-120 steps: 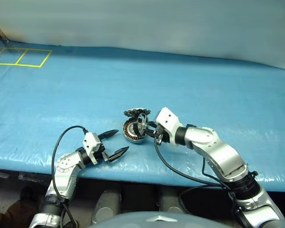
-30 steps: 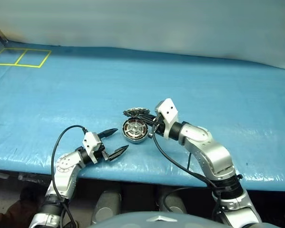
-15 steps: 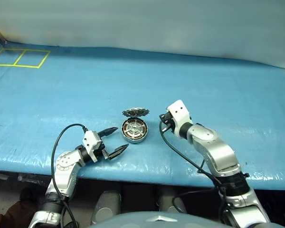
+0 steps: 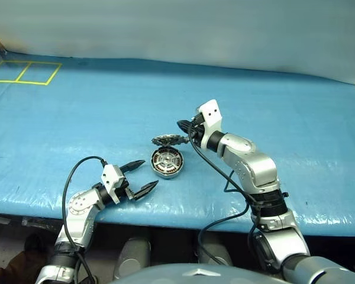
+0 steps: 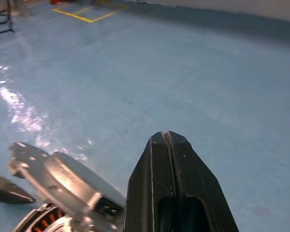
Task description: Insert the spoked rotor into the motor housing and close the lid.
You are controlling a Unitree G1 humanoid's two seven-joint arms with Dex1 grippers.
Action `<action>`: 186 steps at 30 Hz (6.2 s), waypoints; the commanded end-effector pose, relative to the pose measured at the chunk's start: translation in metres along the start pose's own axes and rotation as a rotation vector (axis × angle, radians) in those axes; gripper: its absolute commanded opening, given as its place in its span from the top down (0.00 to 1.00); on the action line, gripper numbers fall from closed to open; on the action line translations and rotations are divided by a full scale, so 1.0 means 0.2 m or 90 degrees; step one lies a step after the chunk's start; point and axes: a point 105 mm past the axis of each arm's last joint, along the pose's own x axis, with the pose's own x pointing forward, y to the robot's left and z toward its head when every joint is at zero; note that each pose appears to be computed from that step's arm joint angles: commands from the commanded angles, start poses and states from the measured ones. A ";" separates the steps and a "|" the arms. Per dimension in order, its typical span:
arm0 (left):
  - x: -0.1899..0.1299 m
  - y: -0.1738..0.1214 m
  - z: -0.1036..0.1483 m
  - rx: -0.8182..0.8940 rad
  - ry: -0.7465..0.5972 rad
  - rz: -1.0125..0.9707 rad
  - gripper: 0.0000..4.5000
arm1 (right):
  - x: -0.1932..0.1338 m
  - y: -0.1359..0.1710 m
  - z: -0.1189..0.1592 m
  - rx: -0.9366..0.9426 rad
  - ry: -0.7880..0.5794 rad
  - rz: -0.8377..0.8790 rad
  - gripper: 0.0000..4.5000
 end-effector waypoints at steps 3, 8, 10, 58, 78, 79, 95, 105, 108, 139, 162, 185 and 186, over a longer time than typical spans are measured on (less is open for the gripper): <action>-0.01 0.01 0.04 0.018 -0.018 0.003 0.00 | -0.03 0.10 0.08 -0.019 -0.025 0.054 1.00; -0.01 0.01 0.03 0.017 -0.016 0.004 0.00 | -0.07 0.17 0.02 -0.032 0.004 0.089 1.00; -0.01 0.01 0.03 0.016 -0.013 0.001 0.00 | -0.08 0.19 -0.02 -0.031 0.020 0.099 1.00; -0.01 0.00 0.01 0.018 -0.003 0.000 0.00 | -0.07 0.24 -0.31 -0.068 0.102 0.077 0.29; -0.02 0.00 0.01 0.021 0.003 0.003 0.00 | -0.04 0.22 -0.32 -0.117 0.091 0.060 0.00; -0.02 0.00 0.01 0.022 0.002 0.003 0.00 | -0.05 0.22 -0.32 -0.117 0.092 0.061 0.00; -0.02 0.00 0.00 0.018 0.002 0.008 0.00 | -0.05 0.22 -0.33 -0.122 0.092 0.060 0.33; -0.03 0.00 0.00 0.015 0.002 0.012 0.00 | -0.04 0.20 -0.30 -0.151 0.086 0.047 0.33; -0.03 0.00 0.00 0.014 0.002 0.013 0.00 | -0.04 0.19 -0.30 -0.159 0.093 0.056 0.33; 0.10 0.07 0.15 -0.023 -0.078 0.033 1.00 | -0.06 0.19 -0.38 -0.166 0.132 0.044 0.33; 0.16 0.06 0.05 -0.019 0.008 0.028 1.00 | -0.08 0.19 -0.40 -0.162 0.141 0.041 0.33; 0.17 0.04 0.05 -0.015 0.018 0.025 1.00 | -0.16 0.19 -0.07 -0.012 -0.033 0.016 0.00; 0.17 0.04 0.05 -0.014 0.016 0.026 1.00 | -0.18 0.18 -0.07 0.010 -0.032 0.009 0.00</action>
